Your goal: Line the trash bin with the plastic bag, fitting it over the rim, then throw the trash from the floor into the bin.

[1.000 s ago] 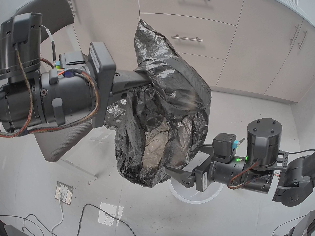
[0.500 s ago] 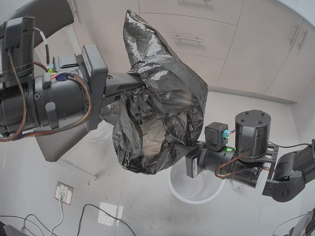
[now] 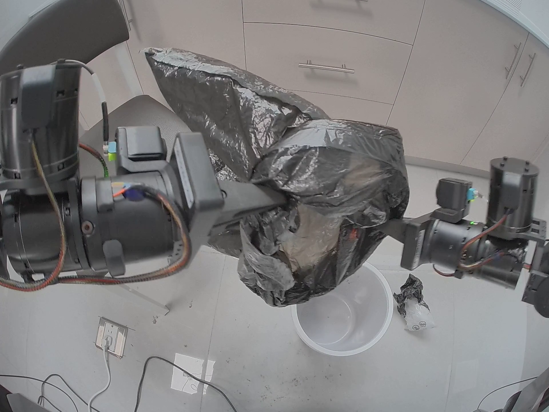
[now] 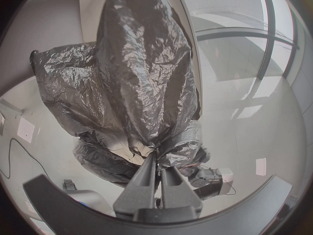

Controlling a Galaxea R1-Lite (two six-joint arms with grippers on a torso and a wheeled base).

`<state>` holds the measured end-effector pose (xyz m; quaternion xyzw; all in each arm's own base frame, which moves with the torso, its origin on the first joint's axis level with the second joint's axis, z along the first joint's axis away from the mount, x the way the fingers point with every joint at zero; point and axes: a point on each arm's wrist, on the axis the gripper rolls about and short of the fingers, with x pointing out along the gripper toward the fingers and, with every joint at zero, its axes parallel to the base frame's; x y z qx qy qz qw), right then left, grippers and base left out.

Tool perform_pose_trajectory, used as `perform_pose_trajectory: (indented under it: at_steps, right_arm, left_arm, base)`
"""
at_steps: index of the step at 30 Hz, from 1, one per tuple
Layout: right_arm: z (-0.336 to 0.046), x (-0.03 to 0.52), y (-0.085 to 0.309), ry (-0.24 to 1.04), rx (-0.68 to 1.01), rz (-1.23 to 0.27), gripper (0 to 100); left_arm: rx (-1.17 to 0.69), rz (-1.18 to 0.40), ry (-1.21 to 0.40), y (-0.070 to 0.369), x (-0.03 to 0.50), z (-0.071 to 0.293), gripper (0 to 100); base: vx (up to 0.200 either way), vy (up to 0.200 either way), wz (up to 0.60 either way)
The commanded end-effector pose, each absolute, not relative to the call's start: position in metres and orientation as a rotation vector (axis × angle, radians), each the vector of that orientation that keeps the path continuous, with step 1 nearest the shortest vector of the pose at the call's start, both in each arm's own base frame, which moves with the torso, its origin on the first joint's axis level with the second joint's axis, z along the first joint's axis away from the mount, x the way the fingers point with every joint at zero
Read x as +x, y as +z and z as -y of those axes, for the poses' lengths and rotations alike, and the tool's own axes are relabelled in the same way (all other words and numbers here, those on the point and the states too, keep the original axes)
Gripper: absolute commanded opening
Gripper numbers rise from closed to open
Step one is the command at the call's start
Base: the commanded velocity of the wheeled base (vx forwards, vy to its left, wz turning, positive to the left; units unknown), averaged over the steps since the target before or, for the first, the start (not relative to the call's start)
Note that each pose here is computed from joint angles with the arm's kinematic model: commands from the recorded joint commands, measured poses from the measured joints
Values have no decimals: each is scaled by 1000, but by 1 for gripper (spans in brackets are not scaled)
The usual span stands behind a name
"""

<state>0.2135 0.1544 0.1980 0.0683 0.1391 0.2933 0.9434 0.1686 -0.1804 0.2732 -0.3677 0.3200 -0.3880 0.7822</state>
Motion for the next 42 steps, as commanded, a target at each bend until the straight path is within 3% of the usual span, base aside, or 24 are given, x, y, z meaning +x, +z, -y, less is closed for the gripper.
perform_pose_trajectory:
  at_steps: [1,8,25,33,42]
  right_arm:
    - [-93,167,241,592,237,-207,0]
    - [-72,128,247,594,242,-193,0]
    - [-52,93,228,564,234,-228,0]
    - [-46,106,221,475,131,-233,0]
    - [-48,118,220,465,74,-224,0]
  left_arm:
    - [-706,-786,-898,253,166,219,0]
    - [-624,-764,-917,249,162,261,0]
    - [-579,-817,-920,231,159,280,0]
    - [-557,-808,-916,221,167,287,0]
    - [-538,-810,-904,207,175,296,0]
  base:
    - [0,0,0]
    - [0,0,0]
    - [0,0,0]
    - [0,0,0]
    - [0,0,0]
